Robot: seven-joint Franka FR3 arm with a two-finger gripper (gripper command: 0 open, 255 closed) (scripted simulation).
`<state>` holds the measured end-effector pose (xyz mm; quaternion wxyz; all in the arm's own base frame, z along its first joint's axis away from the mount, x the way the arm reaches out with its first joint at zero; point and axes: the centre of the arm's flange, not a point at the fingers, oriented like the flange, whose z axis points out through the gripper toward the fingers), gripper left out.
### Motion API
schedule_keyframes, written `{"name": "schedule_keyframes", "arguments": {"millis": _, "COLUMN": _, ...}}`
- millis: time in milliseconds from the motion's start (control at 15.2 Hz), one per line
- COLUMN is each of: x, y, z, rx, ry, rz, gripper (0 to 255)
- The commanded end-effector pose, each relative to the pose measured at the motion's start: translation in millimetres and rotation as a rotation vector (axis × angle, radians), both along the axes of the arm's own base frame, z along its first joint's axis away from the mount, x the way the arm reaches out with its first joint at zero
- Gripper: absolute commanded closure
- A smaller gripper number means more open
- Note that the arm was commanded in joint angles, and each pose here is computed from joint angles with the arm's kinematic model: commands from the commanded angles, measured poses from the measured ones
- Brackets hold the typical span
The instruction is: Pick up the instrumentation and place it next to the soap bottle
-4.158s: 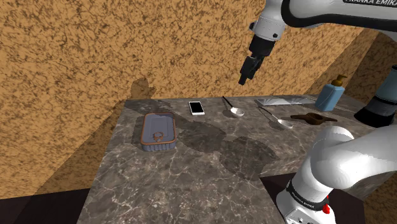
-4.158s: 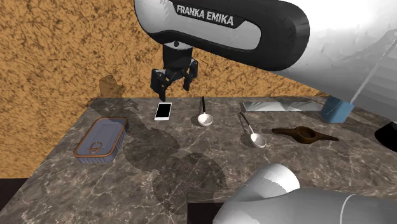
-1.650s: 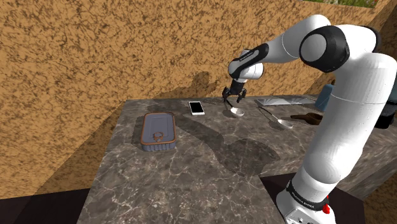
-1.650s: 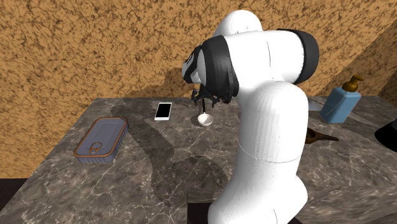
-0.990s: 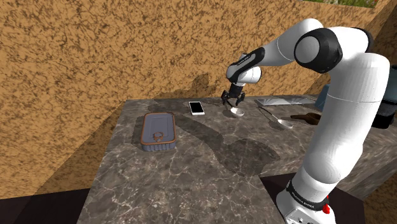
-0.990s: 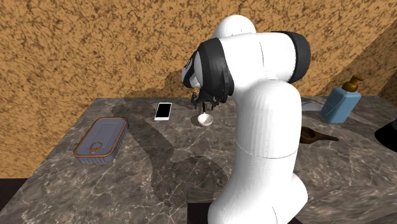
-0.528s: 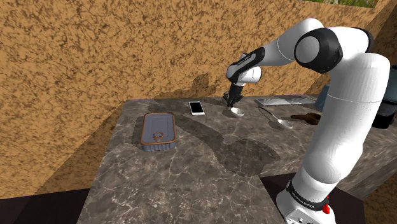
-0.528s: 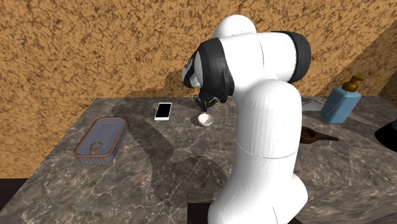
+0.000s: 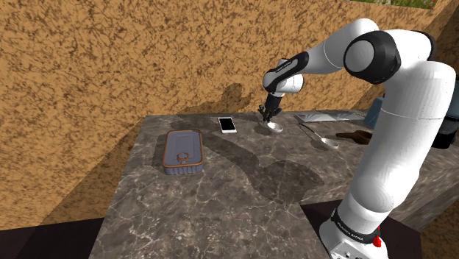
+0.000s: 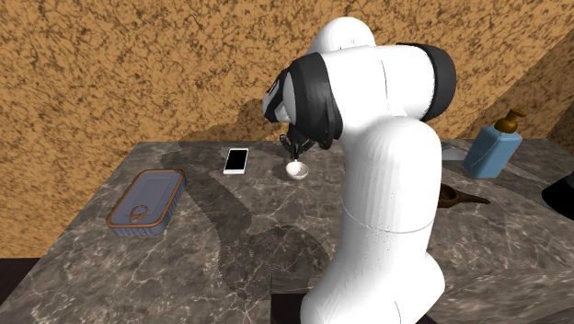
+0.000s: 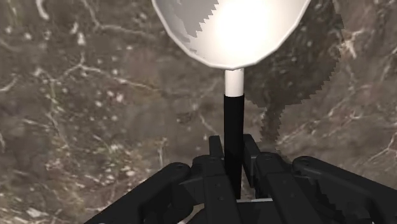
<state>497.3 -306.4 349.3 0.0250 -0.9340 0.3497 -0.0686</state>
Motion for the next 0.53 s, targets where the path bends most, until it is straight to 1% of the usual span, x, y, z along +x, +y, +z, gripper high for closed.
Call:
{"name": "schedule_keyframes", "arguments": {"millis": 0, "x": 0.7, "y": 0.1, "z": 10.2, "rx": 0.0, "ry": 0.0, "rz": 0.0, "gripper": 255}}
{"name": "schedule_keyframes", "arguments": {"millis": 462, "x": 0.7, "y": 0.1, "z": 47.1, "rx": 0.0, "ry": 0.0, "rz": 0.0, "gripper": 255}}
